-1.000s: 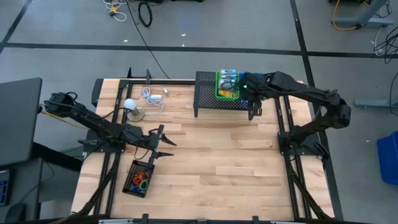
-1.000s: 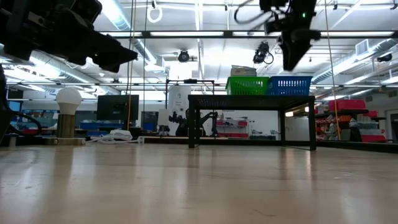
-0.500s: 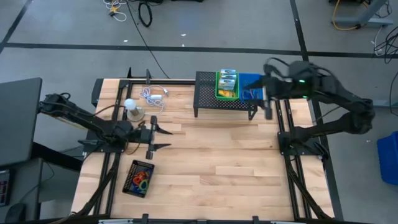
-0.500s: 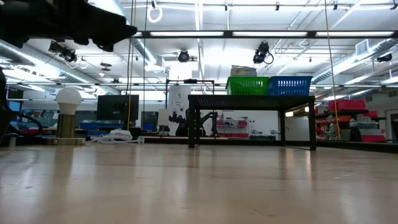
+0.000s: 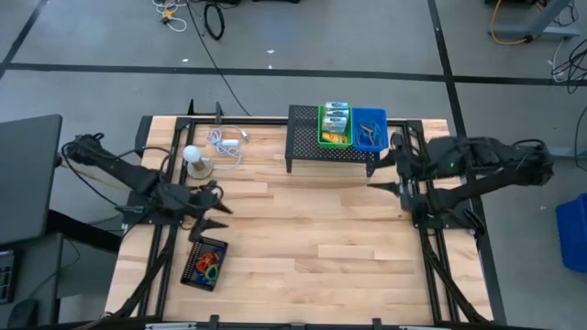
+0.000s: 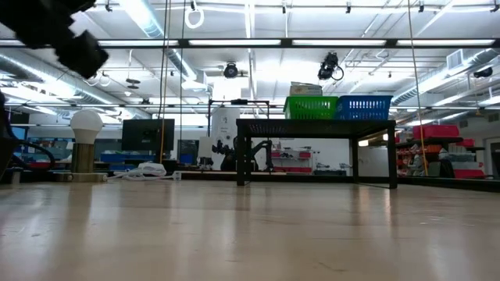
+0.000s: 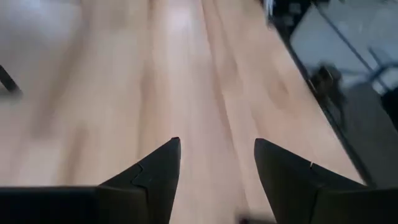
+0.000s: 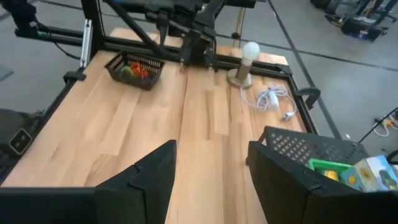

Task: Pick & Place Office Desk Supplies
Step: Put the black bin into the shelf

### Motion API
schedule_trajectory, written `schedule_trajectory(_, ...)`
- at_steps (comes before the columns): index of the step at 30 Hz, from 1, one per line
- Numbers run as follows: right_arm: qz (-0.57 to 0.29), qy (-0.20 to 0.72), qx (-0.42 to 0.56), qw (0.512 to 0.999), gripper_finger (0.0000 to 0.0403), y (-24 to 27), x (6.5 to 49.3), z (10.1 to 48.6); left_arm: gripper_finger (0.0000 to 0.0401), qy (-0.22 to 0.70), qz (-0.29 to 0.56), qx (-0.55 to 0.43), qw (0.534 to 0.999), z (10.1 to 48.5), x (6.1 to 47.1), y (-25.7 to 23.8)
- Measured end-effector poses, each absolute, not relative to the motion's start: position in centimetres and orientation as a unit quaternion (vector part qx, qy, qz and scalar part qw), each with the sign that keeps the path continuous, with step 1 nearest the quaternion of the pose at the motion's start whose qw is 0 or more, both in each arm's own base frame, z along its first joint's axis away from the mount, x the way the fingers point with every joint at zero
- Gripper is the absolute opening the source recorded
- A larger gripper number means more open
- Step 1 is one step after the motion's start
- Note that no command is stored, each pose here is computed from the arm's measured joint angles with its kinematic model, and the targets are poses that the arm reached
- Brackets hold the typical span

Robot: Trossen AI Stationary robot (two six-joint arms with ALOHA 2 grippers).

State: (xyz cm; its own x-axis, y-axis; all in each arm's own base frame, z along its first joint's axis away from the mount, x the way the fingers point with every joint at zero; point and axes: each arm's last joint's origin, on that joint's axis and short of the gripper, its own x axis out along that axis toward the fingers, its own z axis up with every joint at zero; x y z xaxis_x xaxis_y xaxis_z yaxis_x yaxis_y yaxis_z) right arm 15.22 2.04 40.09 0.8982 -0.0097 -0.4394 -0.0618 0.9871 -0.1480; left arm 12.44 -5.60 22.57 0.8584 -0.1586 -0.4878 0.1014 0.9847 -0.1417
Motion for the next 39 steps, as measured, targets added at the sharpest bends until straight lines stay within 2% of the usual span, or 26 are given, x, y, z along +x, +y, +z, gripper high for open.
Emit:
schedule_trajectory(5,-0.001,0.235,-0.092,0.968,0.0208,3.2,14.5,39.3,0.0213,0.383,-0.051,-0.104,0.916,21.8,11.6,-6.5)
schedule_trajectory(15,-0.014,0.230,-0.104,0.968,0.0208,4.5,13.6,39.3,0.0213,0.564,-0.039,-0.155,0.810,18.5,11.9,-8.3)
schedule_trajectory(24,-0.019,0.236,-0.104,0.966,0.0208,4.7,13.5,39.2,0.0213,0.600,-0.021,-0.145,0.787,17.4,12.5,-8.7)
schedule_trajectory(31,-0.023,0.236,-0.106,0.966,0.0208,4.7,13.5,39.2,0.0209,0.602,0.014,-0.117,0.790,16.6,12.9,-8.8)
schedule_trajectory(35,-0.023,0.236,-0.108,0.965,0.0208,4.7,13.5,39.1,0.0185,0.603,0.023,-0.108,0.790,16.4,13.0,-8.8)
schedule_trajectory(39,-0.023,0.237,-0.108,0.965,0.0208,4.6,13.5,39.1,0.0142,0.607,0.020,-0.110,0.787,16.3,13.0,-8.9)
